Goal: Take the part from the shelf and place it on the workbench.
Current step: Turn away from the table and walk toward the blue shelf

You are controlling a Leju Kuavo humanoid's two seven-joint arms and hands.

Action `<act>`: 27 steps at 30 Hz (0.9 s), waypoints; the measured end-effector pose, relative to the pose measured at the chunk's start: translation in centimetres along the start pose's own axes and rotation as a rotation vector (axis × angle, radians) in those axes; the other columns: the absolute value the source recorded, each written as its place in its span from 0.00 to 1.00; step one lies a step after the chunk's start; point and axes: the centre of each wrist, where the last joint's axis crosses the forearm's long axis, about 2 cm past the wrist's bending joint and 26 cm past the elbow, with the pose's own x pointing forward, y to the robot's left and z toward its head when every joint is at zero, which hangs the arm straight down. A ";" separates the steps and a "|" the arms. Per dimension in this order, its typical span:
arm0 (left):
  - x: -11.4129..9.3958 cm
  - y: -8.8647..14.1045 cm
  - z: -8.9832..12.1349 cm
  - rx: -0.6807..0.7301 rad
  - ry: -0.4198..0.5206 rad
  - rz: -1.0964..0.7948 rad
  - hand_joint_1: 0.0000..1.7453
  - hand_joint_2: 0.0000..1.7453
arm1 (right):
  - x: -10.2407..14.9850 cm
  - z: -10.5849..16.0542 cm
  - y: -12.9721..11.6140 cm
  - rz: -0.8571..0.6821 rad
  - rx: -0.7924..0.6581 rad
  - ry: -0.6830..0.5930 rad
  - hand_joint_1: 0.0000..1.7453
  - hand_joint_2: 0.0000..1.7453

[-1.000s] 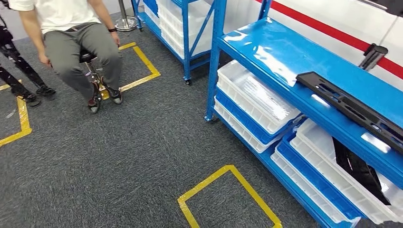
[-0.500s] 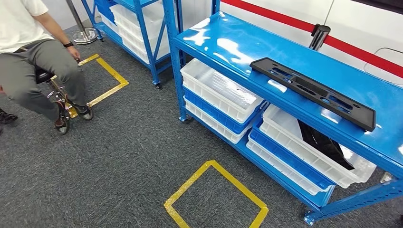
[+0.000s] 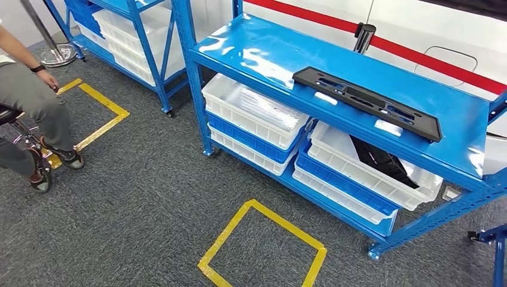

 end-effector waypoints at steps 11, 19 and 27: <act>0.2 0.0 0.0 0.006 -0.011 0.000 0.00 0.00 | -0.1 0.0 -0.1 0.003 -0.004 0.009 0.00 0.00; -0.1 -0.1 0.0 0.006 -0.005 -0.001 0.00 0.00 | -0.2 0.0 0.0 0.003 -0.002 0.012 0.00 0.00; 0.0 0.0 0.0 0.002 0.000 0.001 0.00 0.00 | 0.2 0.0 -0.1 0.005 -0.004 0.007 0.00 0.00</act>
